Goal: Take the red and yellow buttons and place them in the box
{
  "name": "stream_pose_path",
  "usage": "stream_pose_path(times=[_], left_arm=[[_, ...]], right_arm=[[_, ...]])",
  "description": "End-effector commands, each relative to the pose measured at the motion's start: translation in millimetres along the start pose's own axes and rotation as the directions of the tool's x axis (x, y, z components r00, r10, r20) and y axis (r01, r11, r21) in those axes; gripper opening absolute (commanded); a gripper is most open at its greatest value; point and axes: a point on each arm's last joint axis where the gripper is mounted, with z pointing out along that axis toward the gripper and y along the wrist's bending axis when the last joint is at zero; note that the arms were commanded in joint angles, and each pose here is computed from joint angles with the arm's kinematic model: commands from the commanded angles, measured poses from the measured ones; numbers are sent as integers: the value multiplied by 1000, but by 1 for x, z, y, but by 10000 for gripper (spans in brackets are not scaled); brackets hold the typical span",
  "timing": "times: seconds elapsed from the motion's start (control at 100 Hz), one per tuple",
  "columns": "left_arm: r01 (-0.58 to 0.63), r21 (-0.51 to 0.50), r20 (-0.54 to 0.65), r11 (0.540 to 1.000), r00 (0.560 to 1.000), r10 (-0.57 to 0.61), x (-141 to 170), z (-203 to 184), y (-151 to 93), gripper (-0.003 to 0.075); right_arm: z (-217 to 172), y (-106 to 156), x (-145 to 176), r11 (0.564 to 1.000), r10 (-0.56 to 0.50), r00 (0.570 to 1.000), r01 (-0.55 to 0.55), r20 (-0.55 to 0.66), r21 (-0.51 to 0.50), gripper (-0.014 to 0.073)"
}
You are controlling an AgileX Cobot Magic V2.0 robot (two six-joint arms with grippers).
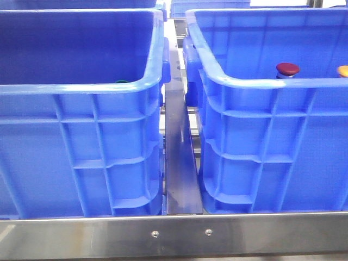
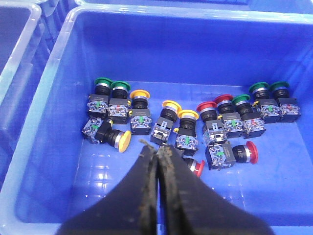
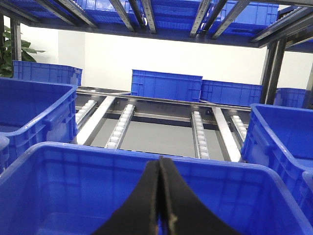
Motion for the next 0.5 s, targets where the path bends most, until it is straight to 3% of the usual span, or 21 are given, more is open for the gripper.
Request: stream_pose_path(times=[0.0,0.49], left_arm=[[-10,22,70,1000,998,9,-11,-3,-2,-19],[-21,14,80,1000,997,20,-12,-3,-1,-19]], right_arm=[[0,2,-11,997,72,996,-71,42,-25,-67],[0,2,-11,997,72,996,-71,42,-25,-67]])
